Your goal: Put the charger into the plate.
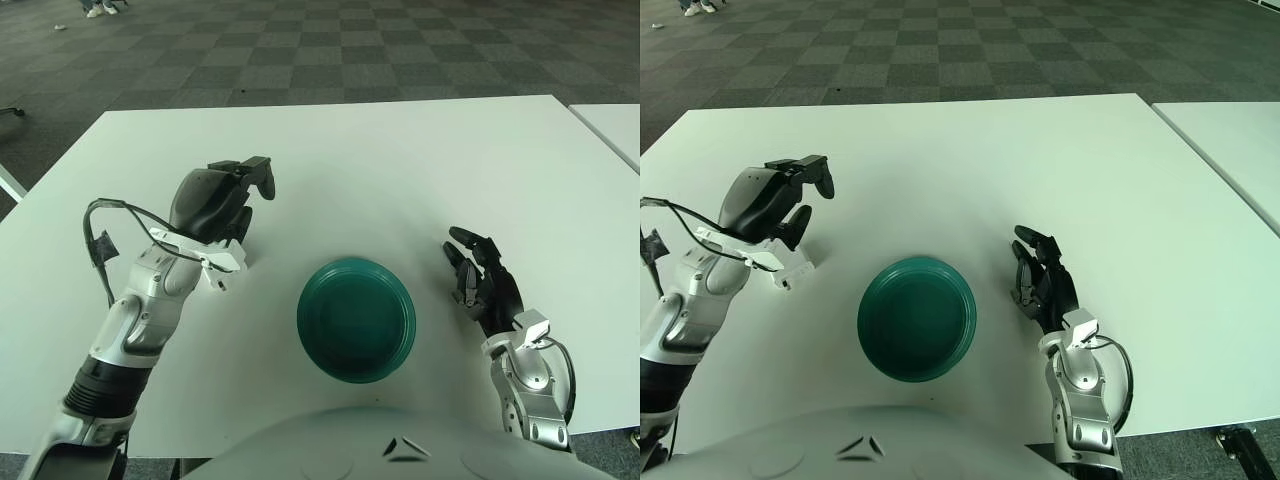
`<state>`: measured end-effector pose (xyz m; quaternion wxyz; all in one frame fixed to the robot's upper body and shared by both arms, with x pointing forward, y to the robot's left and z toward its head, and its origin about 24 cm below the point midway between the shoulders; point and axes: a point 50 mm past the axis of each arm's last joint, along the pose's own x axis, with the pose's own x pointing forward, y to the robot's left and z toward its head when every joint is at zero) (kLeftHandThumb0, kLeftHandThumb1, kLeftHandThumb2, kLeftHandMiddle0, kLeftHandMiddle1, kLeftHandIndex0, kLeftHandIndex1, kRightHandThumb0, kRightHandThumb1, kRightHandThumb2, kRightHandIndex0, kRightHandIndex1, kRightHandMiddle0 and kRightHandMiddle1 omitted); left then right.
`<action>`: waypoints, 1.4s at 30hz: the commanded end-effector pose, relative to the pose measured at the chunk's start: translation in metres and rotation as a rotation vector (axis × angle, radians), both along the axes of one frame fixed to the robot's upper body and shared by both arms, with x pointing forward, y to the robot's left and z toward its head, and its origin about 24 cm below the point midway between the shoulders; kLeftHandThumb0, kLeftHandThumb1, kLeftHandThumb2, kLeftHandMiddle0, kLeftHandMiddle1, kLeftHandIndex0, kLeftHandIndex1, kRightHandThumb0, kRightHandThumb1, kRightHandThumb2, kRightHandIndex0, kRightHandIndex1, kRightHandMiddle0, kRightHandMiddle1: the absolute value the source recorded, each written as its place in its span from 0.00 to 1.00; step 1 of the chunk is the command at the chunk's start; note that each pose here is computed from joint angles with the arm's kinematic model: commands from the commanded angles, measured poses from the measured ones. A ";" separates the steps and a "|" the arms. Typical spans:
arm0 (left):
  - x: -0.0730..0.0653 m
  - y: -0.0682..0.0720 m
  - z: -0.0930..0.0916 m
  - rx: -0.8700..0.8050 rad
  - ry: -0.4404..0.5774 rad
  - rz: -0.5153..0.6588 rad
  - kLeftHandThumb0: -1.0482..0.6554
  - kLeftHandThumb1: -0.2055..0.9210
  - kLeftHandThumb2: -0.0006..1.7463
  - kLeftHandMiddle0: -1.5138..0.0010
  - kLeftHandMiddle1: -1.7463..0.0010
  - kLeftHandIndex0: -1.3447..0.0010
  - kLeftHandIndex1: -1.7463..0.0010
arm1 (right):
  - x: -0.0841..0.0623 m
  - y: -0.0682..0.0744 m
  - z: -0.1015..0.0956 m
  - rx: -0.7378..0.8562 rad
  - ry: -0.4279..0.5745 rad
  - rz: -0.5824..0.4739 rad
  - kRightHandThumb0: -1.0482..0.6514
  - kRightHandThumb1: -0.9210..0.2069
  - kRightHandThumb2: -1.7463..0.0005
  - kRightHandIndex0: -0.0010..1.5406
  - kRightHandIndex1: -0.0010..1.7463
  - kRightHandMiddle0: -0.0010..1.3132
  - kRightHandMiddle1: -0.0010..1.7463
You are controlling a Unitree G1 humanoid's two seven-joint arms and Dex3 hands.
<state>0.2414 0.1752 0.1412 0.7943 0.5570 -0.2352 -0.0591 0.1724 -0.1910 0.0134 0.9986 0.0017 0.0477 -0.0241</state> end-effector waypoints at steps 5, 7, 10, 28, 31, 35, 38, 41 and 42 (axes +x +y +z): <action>-0.007 -0.001 0.009 0.030 0.010 -0.012 0.61 0.15 0.98 0.43 0.00 0.51 0.00 | -0.010 0.000 -0.020 0.012 0.116 0.001 0.16 0.00 0.55 0.24 0.04 0.00 0.50; -0.007 -0.001 0.010 0.035 0.011 -0.009 0.61 0.15 0.98 0.44 0.00 0.51 0.00 | -0.010 0.000 -0.020 0.014 0.116 0.000 0.16 0.00 0.55 0.24 0.04 0.00 0.50; -0.008 0.000 0.011 0.041 0.021 -0.002 0.61 0.15 0.99 0.43 0.00 0.51 0.00 | -0.011 0.000 -0.020 0.018 0.117 -0.002 0.16 0.00 0.55 0.23 0.04 0.00 0.49; -0.024 0.024 -0.015 0.183 0.356 0.086 0.05 0.96 0.31 0.96 0.57 0.98 0.28 | -0.012 0.000 -0.020 0.012 0.119 -0.003 0.17 0.00 0.55 0.23 0.04 0.00 0.50; -0.024 0.026 -0.016 0.225 0.350 0.113 0.02 0.99 0.31 0.95 0.75 0.99 0.39 | -0.012 -0.001 -0.020 0.015 0.118 -0.005 0.16 0.00 0.55 0.23 0.04 0.00 0.50; -0.027 0.029 -0.024 0.249 0.365 0.156 0.00 1.00 0.33 0.97 0.91 1.00 0.64 | -0.012 -0.002 -0.020 0.012 0.118 -0.006 0.16 0.00 0.55 0.22 0.04 0.00 0.49; -0.031 0.032 -0.036 0.260 0.387 0.199 0.00 1.00 0.33 0.99 0.97 1.00 0.76 | -0.012 -0.003 -0.020 0.008 0.118 -0.006 0.16 0.00 0.55 0.22 0.03 0.00 0.48; -0.033 0.035 -0.041 0.265 0.407 0.242 0.00 1.00 0.32 1.00 0.99 1.00 0.85 | -0.011 -0.004 -0.019 -0.001 0.117 -0.006 0.16 0.00 0.55 0.21 0.03 0.00 0.46; -0.034 0.035 -0.042 0.265 0.412 0.251 0.00 1.00 0.32 1.00 0.99 1.00 0.87 | -0.011 -0.004 -0.019 -0.004 0.117 -0.007 0.16 0.00 0.55 0.21 0.03 0.00 0.46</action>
